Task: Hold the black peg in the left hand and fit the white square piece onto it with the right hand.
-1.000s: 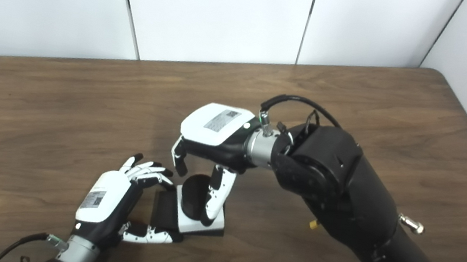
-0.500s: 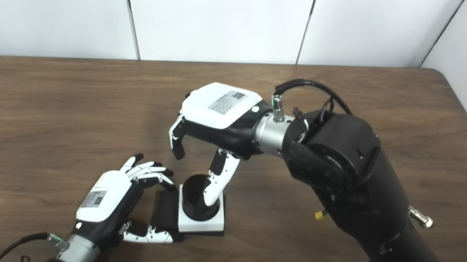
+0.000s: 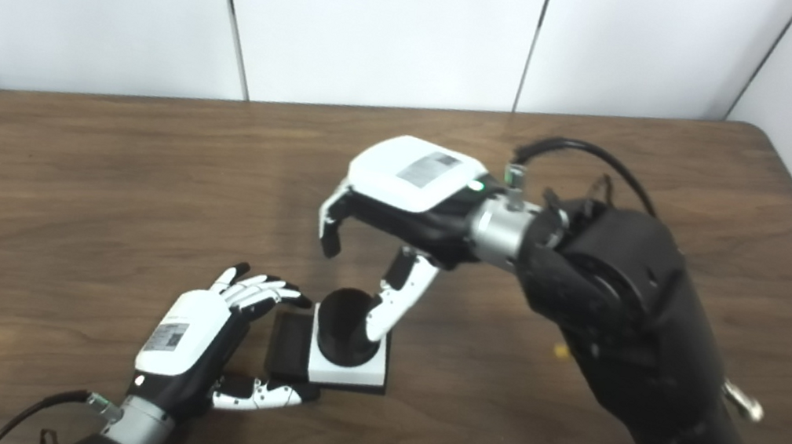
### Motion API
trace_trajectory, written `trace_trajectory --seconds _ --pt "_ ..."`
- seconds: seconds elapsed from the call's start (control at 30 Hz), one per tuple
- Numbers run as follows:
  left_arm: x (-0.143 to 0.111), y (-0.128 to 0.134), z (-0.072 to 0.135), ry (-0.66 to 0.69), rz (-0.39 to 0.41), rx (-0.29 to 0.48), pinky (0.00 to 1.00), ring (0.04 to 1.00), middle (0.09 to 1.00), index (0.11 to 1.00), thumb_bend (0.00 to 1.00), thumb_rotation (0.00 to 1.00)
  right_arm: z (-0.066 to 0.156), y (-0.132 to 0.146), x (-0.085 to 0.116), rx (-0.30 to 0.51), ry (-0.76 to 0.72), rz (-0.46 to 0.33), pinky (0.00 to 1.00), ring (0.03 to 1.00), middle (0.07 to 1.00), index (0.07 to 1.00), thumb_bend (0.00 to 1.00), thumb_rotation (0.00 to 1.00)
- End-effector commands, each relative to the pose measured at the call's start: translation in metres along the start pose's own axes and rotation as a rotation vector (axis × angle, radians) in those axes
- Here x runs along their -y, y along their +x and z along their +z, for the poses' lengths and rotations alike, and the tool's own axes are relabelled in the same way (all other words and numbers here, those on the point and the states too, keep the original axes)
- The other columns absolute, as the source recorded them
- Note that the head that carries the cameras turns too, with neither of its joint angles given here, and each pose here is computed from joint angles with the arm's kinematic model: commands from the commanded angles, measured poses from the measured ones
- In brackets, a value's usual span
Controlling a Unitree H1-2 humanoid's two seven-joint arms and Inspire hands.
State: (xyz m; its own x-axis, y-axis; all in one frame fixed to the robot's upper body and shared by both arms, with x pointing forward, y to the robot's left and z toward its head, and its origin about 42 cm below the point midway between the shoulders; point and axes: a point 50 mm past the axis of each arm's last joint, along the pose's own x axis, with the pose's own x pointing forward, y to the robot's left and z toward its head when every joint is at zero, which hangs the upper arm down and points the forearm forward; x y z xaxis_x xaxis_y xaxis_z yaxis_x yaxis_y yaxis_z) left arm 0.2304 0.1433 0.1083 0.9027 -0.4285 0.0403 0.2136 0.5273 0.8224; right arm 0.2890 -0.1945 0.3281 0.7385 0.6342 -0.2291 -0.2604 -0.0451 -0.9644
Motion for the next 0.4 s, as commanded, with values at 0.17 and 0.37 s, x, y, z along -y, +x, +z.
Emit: trace_trajectory --seconds 0.17,0.37 --pt "-0.006 -0.004 -0.005 -0.005 -0.004 -0.001 1.00 0.880 0.853 0.799 0.89 0.50 -0.018 -0.028 -0.020 -0.094 0.165 -0.132 0.90 0.864 0.816 0.826 0.83 0.65" --pt "-0.012 -0.008 -0.007 0.007 -0.024 -0.002 1.00 0.942 0.924 0.881 0.98 0.57 -0.029 -0.048 -0.048 -0.172 0.245 -0.147 0.90 0.883 0.838 0.873 0.76 0.73"
